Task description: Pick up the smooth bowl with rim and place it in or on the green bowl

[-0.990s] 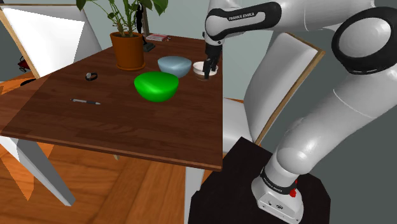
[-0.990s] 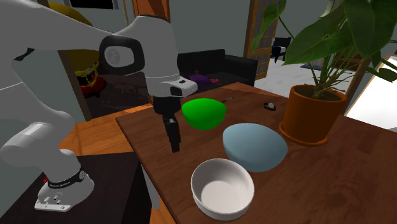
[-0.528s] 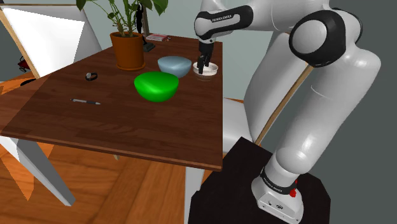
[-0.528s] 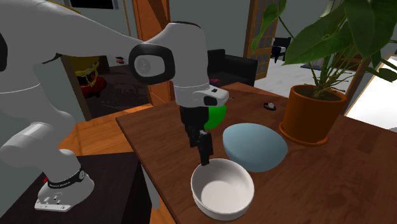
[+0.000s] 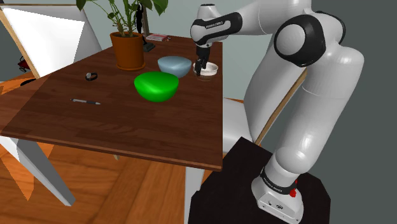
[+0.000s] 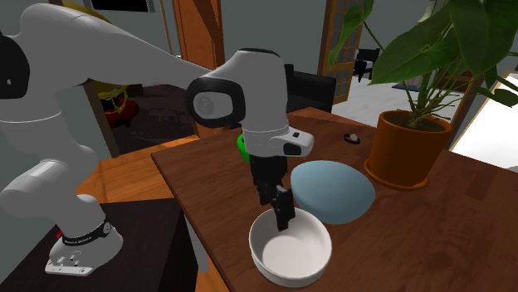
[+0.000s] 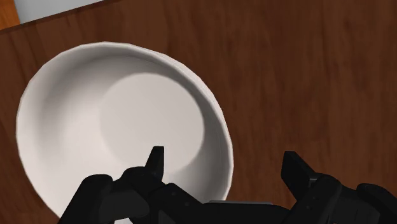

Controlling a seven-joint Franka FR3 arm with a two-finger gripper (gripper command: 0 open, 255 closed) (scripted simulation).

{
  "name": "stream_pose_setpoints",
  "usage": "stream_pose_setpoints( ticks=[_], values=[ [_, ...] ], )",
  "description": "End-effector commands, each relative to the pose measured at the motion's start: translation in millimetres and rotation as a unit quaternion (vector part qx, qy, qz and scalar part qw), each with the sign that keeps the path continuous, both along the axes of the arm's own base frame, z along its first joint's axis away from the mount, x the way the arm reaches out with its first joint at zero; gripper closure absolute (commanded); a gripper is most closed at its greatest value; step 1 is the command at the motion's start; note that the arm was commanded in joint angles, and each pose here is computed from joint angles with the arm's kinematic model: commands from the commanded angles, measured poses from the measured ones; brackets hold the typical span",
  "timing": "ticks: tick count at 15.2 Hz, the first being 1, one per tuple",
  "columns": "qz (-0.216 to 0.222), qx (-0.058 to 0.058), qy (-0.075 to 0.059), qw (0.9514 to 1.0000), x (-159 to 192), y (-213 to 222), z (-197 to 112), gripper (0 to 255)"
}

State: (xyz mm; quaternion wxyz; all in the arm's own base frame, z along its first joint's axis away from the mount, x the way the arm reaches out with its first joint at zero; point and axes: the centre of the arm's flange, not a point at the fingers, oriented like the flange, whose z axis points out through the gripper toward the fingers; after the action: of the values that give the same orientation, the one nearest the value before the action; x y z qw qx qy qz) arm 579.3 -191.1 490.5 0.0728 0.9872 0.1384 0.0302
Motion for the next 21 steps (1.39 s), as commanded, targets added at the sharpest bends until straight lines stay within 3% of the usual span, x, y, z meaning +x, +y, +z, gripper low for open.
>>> stream_pose_setpoints(
  ticks=[1, 9, 10, 21],
  values=[
    [0.000, 0.000, 0.000, 1.0000, 0.8, -1.9, -13.8, 0],
    [0.000, 0.000, 0.000, 1.0000, 0.8, -1.9, -13.8, 0],
    [0.000, 0.000, 0.000, 1.0000, 0.8, -1.9, -13.8, 255],
    [0.000, 0.000, 0.000, 1.0000, 0.7, -1.9, -3.2, 255]
  ],
)
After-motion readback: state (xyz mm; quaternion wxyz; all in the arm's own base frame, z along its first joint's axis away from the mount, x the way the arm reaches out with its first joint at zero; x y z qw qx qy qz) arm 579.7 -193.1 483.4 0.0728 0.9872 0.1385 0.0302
